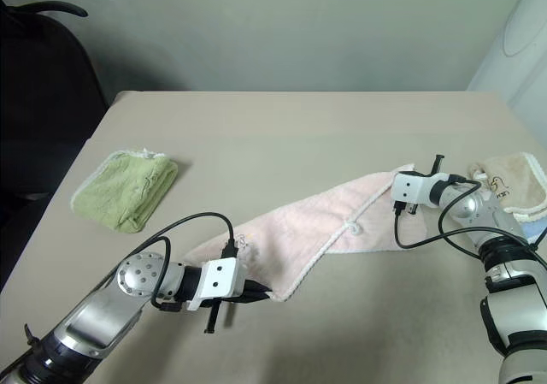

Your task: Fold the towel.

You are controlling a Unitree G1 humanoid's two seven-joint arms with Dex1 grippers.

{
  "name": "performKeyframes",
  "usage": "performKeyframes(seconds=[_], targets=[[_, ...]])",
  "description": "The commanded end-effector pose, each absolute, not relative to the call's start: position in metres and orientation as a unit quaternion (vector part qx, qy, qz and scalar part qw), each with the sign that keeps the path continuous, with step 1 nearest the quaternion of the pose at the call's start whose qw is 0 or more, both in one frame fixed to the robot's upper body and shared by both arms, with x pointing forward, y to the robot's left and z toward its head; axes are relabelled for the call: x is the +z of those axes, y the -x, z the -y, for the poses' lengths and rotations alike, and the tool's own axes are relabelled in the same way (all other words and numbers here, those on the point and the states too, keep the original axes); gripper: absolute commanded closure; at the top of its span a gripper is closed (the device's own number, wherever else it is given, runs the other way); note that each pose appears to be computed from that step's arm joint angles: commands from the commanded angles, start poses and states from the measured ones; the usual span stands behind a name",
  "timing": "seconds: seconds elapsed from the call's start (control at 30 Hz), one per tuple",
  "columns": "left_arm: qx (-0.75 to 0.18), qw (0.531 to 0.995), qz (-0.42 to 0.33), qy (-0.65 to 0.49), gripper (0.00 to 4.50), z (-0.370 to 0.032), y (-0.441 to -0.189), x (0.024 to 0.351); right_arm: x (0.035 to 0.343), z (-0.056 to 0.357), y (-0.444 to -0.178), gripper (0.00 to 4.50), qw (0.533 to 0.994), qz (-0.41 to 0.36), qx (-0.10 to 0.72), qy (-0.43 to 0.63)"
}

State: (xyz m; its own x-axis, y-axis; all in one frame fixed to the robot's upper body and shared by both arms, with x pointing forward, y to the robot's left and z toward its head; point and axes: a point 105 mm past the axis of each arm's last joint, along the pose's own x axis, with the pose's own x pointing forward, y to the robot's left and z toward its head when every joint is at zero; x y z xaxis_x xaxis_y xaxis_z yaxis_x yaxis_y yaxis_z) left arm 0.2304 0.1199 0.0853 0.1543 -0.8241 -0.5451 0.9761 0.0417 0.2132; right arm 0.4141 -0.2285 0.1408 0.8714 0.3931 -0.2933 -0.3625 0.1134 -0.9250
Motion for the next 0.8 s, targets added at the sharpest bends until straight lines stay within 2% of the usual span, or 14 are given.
performKeyframes(seconds=[0.03,0.2,0.37,0.53,0.63,0.7,0.8], targets=[[-0.635,0.738,-0.1,-0.207,4.46,-0.112,-0.229,0.115,0.162,0.234,-0.416,4.5,0.755,0.032,0.235,0.612],[-0.572,0.812,-0.034,-0.112,4.46,-0.124,-0.249,0.166,0.173,0.253,-0.412,4.5,0.758,0.027,0.216,0.614],[-0.447,0.888,0.108,0.017,4.46,-0.146,-0.296,0.25,0.195,0.282,-0.41,4.5,0.778,0.023,0.165,0.606],[-0.375,0.911,0.166,0.042,4.46,-0.15,-0.338,0.285,0.227,0.298,-0.418,4.5,0.802,0.032,0.108,0.586],[-0.35,0.915,0.199,0.033,4.46,-0.147,-0.363,0.305,0.254,0.298,-0.425,4.5,0.797,0.049,0.079,0.596],[-0.345,0.908,0.232,0.042,4.46,-0.149,-0.371,0.328,0.279,0.301,-0.426,4.5,0.801,0.068,0.057,0.591],[-0.35,0.894,0.275,0.054,4.46,-0.156,-0.369,0.358,0.313,0.308,-0.42,4.5,0.804,0.094,0.035,0.586]])
